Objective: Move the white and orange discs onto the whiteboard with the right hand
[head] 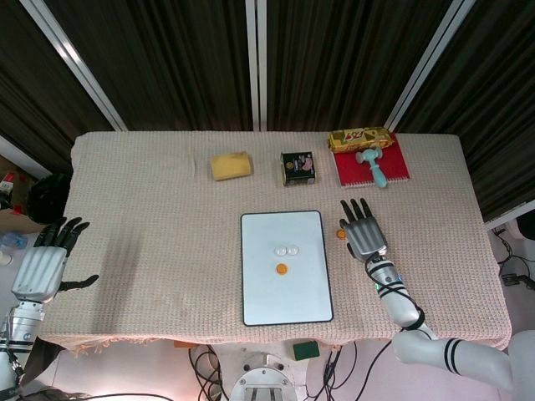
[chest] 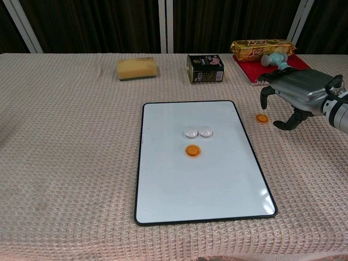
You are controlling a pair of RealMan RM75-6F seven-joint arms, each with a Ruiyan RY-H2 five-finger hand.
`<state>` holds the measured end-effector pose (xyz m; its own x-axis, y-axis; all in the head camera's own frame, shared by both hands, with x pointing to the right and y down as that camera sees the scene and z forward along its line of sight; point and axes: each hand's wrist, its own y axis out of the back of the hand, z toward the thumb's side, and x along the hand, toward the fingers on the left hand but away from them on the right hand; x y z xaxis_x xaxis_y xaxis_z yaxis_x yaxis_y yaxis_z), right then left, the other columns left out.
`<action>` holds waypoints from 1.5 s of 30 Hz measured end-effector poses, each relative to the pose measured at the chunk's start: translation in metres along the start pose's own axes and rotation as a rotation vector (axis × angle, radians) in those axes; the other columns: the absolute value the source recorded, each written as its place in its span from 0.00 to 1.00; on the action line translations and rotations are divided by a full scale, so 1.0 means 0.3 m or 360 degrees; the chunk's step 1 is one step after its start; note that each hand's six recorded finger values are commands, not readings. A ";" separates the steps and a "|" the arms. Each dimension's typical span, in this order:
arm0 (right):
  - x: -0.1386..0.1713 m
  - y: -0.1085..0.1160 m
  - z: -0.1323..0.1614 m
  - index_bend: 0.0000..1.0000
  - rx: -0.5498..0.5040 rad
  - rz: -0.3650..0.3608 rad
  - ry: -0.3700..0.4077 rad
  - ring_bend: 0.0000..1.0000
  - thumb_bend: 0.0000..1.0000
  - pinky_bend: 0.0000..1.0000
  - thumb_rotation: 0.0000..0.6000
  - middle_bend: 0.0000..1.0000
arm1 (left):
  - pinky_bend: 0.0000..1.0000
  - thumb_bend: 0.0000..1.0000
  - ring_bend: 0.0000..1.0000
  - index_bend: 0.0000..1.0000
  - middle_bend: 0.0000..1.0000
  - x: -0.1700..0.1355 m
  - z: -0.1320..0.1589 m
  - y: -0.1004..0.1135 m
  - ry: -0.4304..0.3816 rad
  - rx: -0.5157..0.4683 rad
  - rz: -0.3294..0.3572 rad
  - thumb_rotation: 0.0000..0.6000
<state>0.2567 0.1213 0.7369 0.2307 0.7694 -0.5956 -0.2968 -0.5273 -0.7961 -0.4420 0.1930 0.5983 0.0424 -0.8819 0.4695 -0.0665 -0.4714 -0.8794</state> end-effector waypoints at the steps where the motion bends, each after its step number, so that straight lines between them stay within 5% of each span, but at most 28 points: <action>1: -0.004 0.000 0.002 0.40 0.0001 -0.0002 0.0000 0.00 0.33 0.00 1.00 0.00 | 0.11 0.04 0.00 0.13 0.09 0.000 -0.001 0.001 0.0001 -0.0001 0.0003 0.85; 27: -0.060 -0.039 0.033 0.43 0.0055 0.0024 0.0003 0.00 0.34 0.00 1.00 0.00 | 0.11 0.04 0.00 0.13 0.09 0.001 0.002 -0.002 -0.0001 0.0003 -0.0006 0.85; 36: -0.063 -0.028 0.035 0.53 0.0040 -0.0022 0.0005 0.00 0.42 0.00 1.00 0.03 | 0.11 0.04 0.00 0.13 0.09 0.005 0.002 -0.006 -0.0001 0.0003 -0.0013 0.85; 45: -0.006 0.047 0.118 0.55 -0.0032 -0.0154 0.0181 0.00 0.43 0.00 1.00 0.04 | 0.11 0.04 0.00 0.13 0.09 0.005 -0.001 -0.004 0.0004 0.0000 -0.0012 0.85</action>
<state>0.2193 0.1252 0.7305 0.3609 0.7719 -0.5234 -0.2500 -0.4606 -0.8517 -0.4422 0.1924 0.6001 0.0403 -0.8783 0.4765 -0.0664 -0.4782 -0.8757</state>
